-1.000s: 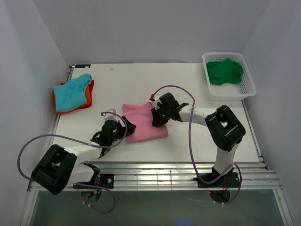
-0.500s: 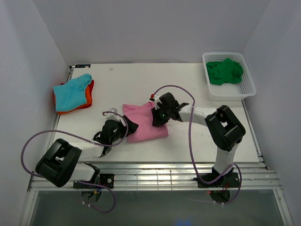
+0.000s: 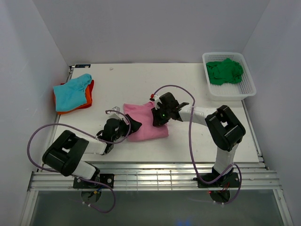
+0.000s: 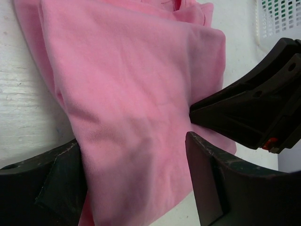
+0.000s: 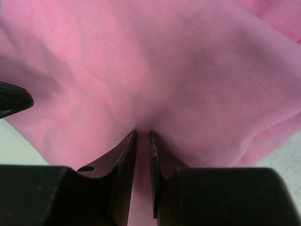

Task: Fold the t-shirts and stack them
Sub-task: Fold the tshirt

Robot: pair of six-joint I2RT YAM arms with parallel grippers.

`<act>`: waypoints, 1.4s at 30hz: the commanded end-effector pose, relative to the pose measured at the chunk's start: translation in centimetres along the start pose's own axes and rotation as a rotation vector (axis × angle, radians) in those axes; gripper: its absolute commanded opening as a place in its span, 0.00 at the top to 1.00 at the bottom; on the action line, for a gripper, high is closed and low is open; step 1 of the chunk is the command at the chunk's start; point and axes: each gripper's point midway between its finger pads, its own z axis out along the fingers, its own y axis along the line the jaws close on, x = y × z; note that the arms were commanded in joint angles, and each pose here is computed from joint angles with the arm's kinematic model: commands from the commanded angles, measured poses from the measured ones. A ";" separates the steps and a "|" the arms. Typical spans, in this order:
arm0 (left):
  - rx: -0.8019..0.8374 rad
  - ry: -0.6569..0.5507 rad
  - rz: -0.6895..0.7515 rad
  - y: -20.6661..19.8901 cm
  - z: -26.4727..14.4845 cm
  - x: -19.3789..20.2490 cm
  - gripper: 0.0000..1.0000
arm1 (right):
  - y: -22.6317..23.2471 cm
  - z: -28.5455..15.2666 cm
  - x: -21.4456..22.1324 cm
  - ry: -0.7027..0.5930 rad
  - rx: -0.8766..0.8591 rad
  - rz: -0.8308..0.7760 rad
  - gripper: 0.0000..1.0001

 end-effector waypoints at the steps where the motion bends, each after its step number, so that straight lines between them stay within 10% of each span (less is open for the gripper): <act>1: -0.071 0.125 -0.015 2.2 -0.3 3.3 0.15 | 0.1 -0.7 -1.3 -0.024 0.012 -0.018 0.76; 31: -0.069 0.184 0.018 0.9 3.1 6.5 0.20 | 0.8 -0.6 -1.4 -0.034 -0.025 -0.020 0.77; 35: -0.082 0.184 0.032 1.3 3.5 6.6 0.54 | 0.9 -0.7 -1.2 -0.037 -0.031 -0.022 0.77; 42: -0.101 0.211 0.048 2.0 4.6 7.4 0.78 | 1.0 -0.9 -1.1 -0.037 -0.030 -0.029 0.77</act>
